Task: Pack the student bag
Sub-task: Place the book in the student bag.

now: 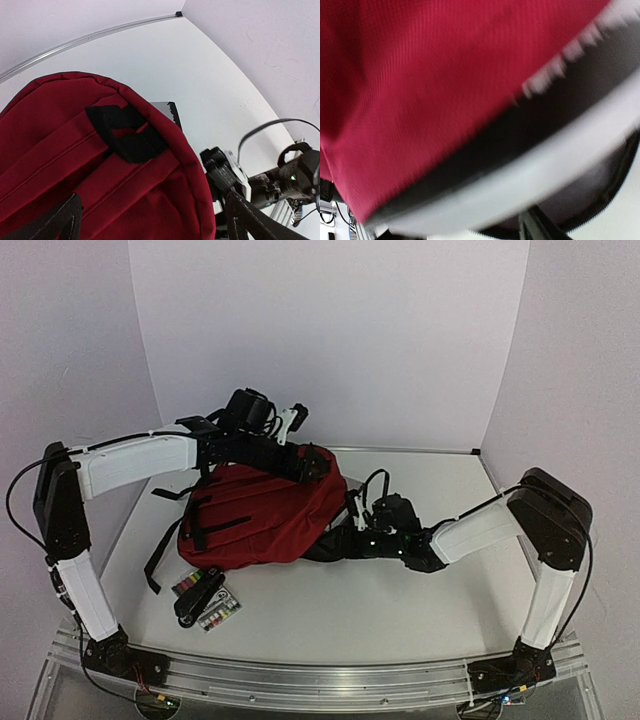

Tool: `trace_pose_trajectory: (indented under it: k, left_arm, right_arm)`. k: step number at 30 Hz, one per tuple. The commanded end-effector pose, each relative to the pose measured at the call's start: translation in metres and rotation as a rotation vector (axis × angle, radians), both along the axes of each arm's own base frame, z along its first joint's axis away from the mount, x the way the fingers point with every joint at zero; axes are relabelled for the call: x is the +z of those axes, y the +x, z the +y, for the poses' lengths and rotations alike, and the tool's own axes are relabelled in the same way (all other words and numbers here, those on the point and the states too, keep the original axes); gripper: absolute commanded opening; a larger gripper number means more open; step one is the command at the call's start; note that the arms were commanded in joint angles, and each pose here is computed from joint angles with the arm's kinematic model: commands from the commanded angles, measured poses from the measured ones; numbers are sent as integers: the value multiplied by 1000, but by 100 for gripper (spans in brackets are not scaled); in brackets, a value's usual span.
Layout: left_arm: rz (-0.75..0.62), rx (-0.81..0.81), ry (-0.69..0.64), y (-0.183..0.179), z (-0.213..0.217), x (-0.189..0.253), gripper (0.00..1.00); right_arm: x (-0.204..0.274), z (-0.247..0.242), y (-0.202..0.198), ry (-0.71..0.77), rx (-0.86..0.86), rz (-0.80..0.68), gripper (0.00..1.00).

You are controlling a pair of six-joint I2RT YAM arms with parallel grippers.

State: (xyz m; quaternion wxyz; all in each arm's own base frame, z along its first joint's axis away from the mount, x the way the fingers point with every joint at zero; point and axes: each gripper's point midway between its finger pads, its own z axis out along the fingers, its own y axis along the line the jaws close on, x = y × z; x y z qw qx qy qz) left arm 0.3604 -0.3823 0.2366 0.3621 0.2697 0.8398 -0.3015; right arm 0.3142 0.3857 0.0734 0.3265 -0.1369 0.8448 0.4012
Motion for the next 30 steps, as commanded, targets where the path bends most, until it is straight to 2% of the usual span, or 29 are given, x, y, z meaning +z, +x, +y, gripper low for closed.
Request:
trace_pose_trajectory:
  k: [1, 6, 11, 12, 13, 16, 21, 23, 24, 30]
  left_arm:
    - [-107, 19, 112, 11, -26, 0, 100]
    - [-140, 58, 220, 18, -39, -27, 100]
    - [-152, 106, 328, 25, -39, -50, 99]
    - [-157, 116, 348, 26, -39, -53, 97]
    - [-167, 134, 369, 27, -37, -55, 91]
    - [-204, 190, 396, 31, -27, -51, 60]
    - [-243, 208, 315, 27, -24, -23, 16]
    - [-251, 217, 273, 25, -22, -10, 4]
    - [-250, 218, 254, 22, -21, -6, 0]
    - [-268, 231, 77, 6, -9, 53, 0]
  right_arm:
    - [8, -17, -5, 18, -41, -8, 68]
    - [-7, -39, -15, -7, -97, 39, 78]
    - [-4, -58, -19, -2, -156, 46, 85]
    - [-1, -61, -19, 1, -169, 44, 86]
    - [2, -65, -19, 6, -185, 42, 87]
    - [9, -78, -16, 9, -249, 46, 88]
    - [25, -94, -10, 64, -311, 67, 92]
    - [32, -100, -5, 95, -331, 78, 94]
    - [35, -103, -3, 111, -336, 85, 95]
    - [60, -113, 6, 225, -355, 133, 98]
